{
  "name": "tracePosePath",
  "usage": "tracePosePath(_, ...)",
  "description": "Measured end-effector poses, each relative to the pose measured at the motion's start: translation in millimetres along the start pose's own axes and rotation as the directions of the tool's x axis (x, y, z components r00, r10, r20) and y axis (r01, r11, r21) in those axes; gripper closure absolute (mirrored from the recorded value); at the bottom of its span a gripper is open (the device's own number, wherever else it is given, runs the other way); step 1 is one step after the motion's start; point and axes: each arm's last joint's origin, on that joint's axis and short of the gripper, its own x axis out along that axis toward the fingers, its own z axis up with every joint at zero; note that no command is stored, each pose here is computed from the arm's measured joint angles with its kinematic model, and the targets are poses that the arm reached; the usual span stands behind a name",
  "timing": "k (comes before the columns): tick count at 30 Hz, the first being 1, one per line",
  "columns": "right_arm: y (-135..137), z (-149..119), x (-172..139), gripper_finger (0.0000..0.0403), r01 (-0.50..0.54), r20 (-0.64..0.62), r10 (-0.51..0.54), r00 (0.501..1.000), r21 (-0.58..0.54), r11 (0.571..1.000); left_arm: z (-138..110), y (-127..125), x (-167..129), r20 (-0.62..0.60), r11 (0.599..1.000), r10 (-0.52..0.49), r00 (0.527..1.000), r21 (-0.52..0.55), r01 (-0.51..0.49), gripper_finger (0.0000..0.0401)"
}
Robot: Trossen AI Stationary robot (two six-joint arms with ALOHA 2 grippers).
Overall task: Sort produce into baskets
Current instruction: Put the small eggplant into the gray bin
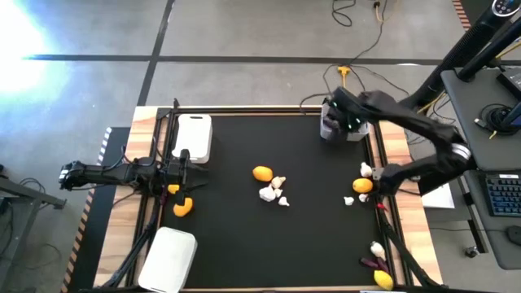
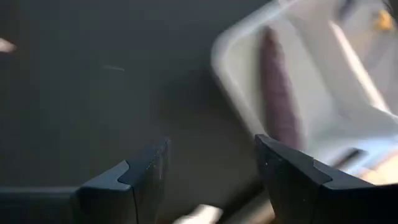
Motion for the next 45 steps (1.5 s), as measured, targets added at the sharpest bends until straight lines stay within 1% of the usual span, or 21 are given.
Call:
tracePosePath(4,36.0,-25.8,-20.6,0.019,-0.072,0.109,0.072,0.991,0.004,0.997,0.2,0.0,0.0,0.001,1.0,0.0,1.0,0.0,0.0,0.0211)
tracePosePath(6,54.5,-38.5,-24.3,0.0194,-0.125,0.131,0.123,0.984,0.008,0.992,0.1,0.0,0.0,0.0,1.0,0.0,1.0,0.0,0.0,0.0211)
tracePosePath(8,72.9,-50.8,-23.7,0.0197,-0.175,0.13,0.173,0.976,0.001,0.985,0.1,0.0,0.0,0.0,1.0,0.0,1.0,0.0,0.0,0.0211)
tracePosePath(11,98.8,-68.4,-20.0,0.02,-0.232,0.095,0.233,0.968,-0.023,0.972,0.1,0.0,0.0,0.001,1.0,0.0,1.0,0.0,0.0,0.0211)
tracePosePath(14,121.7,-84.7,-15.3,0.02,-0.253,0.033,0.255,0.966,-0.037,0.967,0.1,0.0,0.0,0.0,1.0,0.0,1.0,0.0,0.0,0.0211)
tracePosePath(17,144.9,-101.0,-10.2,0.02,-0.256,-0.029,0.256,0.966,-0.024,0.966,0.1,0.0,0.0,0.001,1.0,0.0,1.0,0.0,0.0,0.0211)
tracePosePath(21,178.6,-123.0,-5.2,0.02,-0.246,-0.102,0.24,0.965,-0.051,0.968,0.1,0.0,0.0,0.001,1.0,0.0,1.0,0.0,0.0,0.0211)
tracePosePath(27,228.3,-149.5,-6.7,0.02,-0.229,-0.175,0.212,0.961,-0.08,0.97,0.1,0.0,0.0,0.001,1.0,0.0,1.0,0.0,0.0,0.0211)
tracePosePath(32,266.7,-165.6,-5.6,0.02,-0.235,-0.284,0.202,0.938,-0.087,0.968,0.1,0.0,0.0,0.0,1.0,0.0,1.0,0.0,0.0,0.0211)
tracePosePath(35,288.3,-177.0,-2.1,0.02,-0.223,-0.325,0.18,0.928,-0.103,0.969,0.2,0.0,0.0,0.001,1.0,0.0,1.0,0.0,0.0,0.0211)
tracePosePath(38,307.0,-190.6,0.6,0.02,-0.22,-0.364,0.156,0.918,-0.14,0.965,0.1,0.0,0.0,0.001,1.0,0.0,1.0,0.0,0.0,0.0211)
tracePosePath(41,320.7,-203.7,5.6,0.02,-0.186,-0.414,0.108,0.904,-0.152,0.971,0.2,0.0,0.0,0.001,1.0,0.0,1.0,0.0,0.0,0.0211)
tracePosePath(45,335.8,-219.7,9.2,0.02,-0.155,-0.493,0.085,0.866,-0.102,0.983,0.2,0.0,0.0,0.001,1.0,0.0,1.0,0.0,0.0,0.0211)
